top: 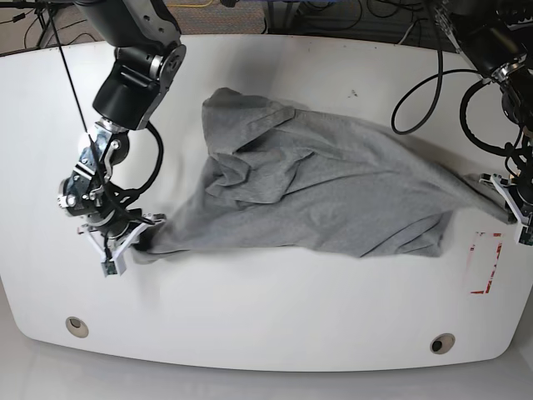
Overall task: Fold the T-shirt properly
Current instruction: 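Lift the shirt with both grippers and swing it toward the robot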
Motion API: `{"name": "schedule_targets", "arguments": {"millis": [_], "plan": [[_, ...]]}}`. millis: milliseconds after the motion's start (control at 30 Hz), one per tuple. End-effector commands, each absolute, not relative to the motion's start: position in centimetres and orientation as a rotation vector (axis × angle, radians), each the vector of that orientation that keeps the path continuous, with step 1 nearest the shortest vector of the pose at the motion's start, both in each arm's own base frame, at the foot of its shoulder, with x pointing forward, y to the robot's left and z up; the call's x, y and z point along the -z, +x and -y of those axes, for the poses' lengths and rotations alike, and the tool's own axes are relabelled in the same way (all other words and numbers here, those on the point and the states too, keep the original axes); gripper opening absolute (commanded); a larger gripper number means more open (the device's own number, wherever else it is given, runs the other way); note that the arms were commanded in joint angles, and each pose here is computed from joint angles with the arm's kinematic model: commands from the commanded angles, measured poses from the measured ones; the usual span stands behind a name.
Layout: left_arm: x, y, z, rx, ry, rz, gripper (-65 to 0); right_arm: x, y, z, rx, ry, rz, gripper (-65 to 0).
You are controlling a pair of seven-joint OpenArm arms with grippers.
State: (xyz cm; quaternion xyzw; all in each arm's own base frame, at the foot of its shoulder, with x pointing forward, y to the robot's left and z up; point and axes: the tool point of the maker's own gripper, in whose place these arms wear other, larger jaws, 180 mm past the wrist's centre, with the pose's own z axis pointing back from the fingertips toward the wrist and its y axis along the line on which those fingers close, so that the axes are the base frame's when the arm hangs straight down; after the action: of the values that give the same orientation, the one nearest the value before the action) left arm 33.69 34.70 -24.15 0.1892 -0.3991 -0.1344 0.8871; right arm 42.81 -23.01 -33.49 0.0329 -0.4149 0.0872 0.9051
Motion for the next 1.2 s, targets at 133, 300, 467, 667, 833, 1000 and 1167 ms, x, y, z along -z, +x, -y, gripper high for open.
{"name": "schedule_targets", "arguments": {"millis": [133,300,467,667,833,1000,1167], "plan": [[18.7,37.2,-33.9,0.278,0.417,0.994,-65.0,25.1,46.8,25.7,-0.232,-0.031,1.018,-65.0],[15.4,38.6,-34.2,0.249,0.437,1.056,-65.0,20.5,48.2,28.3,-0.228,-0.106,1.075,-65.0],[11.7,39.7,-34.6,0.213,0.458,1.115,-65.0,15.7,49.4,30.1,-0.230,-0.168,1.137,-65.0],[7.7,40.6,-34.7,0.186,0.474,1.199,-65.0,11.1,50.6,30.1,-0.304,-0.251,1.152,-65.0],[4.4,41.0,-34.9,0.157,0.489,1.261,-65.0,6.7,51.4,30.0,-0.316,-0.285,1.219,-65.0],[0.9,41.2,-35.3,0.112,0.492,1.344,-65.0,2.1,51.7,30.1,-0.305,-0.311,1.294,-65.0],[-1.9,41.6,-36.1,0.075,0.478,1.396,-65.0,-2.3,51.9,29.7,-0.315,-0.343,1.349,-65.0]]}}
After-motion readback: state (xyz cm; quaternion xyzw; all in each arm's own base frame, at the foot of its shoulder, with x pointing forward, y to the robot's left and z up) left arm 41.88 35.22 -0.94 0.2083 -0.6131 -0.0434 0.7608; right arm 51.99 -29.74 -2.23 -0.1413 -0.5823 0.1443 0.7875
